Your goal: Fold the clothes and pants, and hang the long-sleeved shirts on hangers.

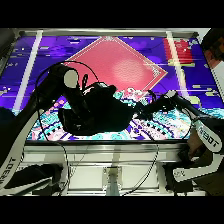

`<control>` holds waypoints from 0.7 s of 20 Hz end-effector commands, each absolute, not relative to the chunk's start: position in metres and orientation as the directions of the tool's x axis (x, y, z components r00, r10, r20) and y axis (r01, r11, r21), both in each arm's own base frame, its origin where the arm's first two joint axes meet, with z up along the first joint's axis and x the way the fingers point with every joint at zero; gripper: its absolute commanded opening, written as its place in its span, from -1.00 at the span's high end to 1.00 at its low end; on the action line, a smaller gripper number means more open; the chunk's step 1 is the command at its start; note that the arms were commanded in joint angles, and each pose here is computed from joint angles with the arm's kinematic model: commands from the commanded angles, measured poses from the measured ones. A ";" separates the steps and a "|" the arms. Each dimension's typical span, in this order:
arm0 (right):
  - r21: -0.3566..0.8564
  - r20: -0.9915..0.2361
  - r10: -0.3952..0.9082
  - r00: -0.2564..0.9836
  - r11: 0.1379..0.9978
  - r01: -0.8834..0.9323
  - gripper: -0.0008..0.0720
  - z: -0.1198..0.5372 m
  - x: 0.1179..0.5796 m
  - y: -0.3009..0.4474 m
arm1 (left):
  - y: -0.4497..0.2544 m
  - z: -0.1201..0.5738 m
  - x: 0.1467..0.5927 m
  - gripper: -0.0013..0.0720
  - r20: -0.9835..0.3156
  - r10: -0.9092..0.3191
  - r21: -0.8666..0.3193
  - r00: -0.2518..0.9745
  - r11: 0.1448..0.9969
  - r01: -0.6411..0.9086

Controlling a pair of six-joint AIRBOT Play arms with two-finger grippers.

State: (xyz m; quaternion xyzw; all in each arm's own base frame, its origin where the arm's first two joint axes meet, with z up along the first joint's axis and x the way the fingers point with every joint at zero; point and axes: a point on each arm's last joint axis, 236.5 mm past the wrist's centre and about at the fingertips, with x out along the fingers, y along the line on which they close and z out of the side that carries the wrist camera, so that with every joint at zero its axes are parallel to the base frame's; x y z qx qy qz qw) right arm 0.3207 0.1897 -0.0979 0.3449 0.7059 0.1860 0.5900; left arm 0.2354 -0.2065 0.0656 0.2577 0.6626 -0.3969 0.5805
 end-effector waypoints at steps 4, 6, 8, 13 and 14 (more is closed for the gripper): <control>0.666 -0.724 0.690 -0.002 0.699 0.262 -0.32 -0.109 0.336 0.193 | -0.206 0.066 0.235 0.94 -0.974 -0.119 -0.226 -0.192 0.551 0.803; 0.658 -0.733 0.680 0.015 0.704 0.269 -0.23 -0.115 0.341 0.190 | -0.206 0.066 0.235 0.93 -0.974 -0.119 -0.226 -0.192 0.551 0.803; 0.656 -0.737 0.675 0.028 0.705 0.271 0.34 -0.117 0.344 0.189 | -0.207 0.066 0.235 0.93 -0.974 -0.120 -0.227 -0.193 0.552 0.803; 0.669 -0.731 0.680 0.051 0.701 0.247 0.94 -0.105 0.357 0.188 | -0.209 0.065 0.239 0.93 -0.975 -0.128 -0.220 -0.179 0.553 0.804; 0.676 -0.727 0.683 0.067 0.697 0.239 0.94 -0.097 0.361 0.186 | -0.216 0.064 0.250 0.94 -0.978 -0.159 -0.200 -0.133 0.556 0.807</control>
